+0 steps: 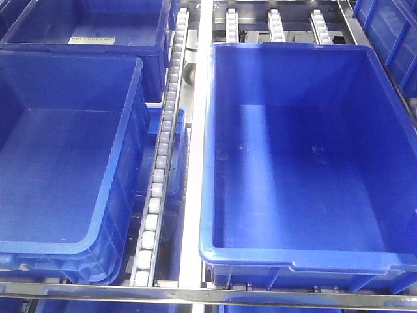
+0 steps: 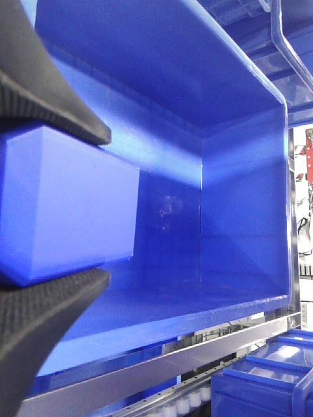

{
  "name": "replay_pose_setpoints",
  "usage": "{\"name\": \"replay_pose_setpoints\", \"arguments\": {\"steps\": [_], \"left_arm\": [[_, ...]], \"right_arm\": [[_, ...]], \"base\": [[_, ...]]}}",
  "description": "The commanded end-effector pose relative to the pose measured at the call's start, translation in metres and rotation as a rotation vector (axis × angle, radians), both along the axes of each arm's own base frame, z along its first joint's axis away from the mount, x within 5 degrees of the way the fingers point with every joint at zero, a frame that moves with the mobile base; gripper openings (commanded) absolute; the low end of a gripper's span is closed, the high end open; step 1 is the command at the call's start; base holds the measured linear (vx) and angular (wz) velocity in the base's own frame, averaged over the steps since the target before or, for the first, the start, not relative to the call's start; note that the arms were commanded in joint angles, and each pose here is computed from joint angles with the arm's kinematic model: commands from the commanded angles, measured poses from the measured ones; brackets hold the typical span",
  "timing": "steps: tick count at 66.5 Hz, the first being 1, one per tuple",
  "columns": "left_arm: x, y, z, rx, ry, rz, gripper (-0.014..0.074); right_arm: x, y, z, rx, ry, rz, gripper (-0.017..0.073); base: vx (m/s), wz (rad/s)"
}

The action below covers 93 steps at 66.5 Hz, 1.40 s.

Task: Pour parts from conveyor to right shelf
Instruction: 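Move the right gripper with the block over the empty blue bin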

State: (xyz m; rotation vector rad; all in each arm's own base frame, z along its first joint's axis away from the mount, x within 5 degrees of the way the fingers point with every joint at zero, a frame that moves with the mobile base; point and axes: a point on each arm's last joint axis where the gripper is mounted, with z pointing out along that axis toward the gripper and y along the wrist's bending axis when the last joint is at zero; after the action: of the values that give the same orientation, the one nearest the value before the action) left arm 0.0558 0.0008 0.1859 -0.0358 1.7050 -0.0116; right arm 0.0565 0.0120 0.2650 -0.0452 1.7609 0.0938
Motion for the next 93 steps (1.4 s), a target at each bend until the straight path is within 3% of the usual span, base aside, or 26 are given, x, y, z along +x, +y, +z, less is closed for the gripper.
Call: {"name": "replay_pose_setpoints", "arguments": {"steps": [1,47,62,68,77,88,93], "left_arm": [[-0.001,-0.001,0.014,-0.015,-0.109,-0.007,-0.0006],[-0.001,-0.001,0.014,-0.015,-0.109,-0.007,-0.0006],[-0.001,-0.001,0.014,-0.015,-0.109,-0.007,-0.0006],[-0.001,-0.001,0.014,-0.015,-0.109,-0.007,-0.0006],[-0.001,-0.001,0.014,-0.015,-0.109,-0.007,-0.0006],[-0.001,-0.001,0.014,-0.015,-0.109,-0.007,-0.0006],[-0.001,-0.001,0.014,-0.015,-0.109,-0.007,-0.0006]], "right_arm": [[0.002,-0.003,0.014,0.013,-0.072,-0.030,-0.0005],[0.002,-0.003,0.014,0.013,-0.074,-0.031,-0.0005],[0.005,-0.004,0.007,0.054,-0.084,-0.045,-0.0005],[0.005,-0.004,0.007,0.043,-0.088,-0.051,-0.0005],[0.004,-0.008,0.018,-0.005,-0.102,-0.090,-0.0005],[0.018,-0.015,0.039,0.069,-0.039,-0.155,-0.0005],[0.029,-0.014,0.051,0.016,-0.016,-0.121,-0.0005]], "base": [[0.00,0.00],[0.00,0.00],[0.00,0.00],[0.00,0.00],[0.00,0.00],[0.00,0.00],[0.00,0.00]]}}
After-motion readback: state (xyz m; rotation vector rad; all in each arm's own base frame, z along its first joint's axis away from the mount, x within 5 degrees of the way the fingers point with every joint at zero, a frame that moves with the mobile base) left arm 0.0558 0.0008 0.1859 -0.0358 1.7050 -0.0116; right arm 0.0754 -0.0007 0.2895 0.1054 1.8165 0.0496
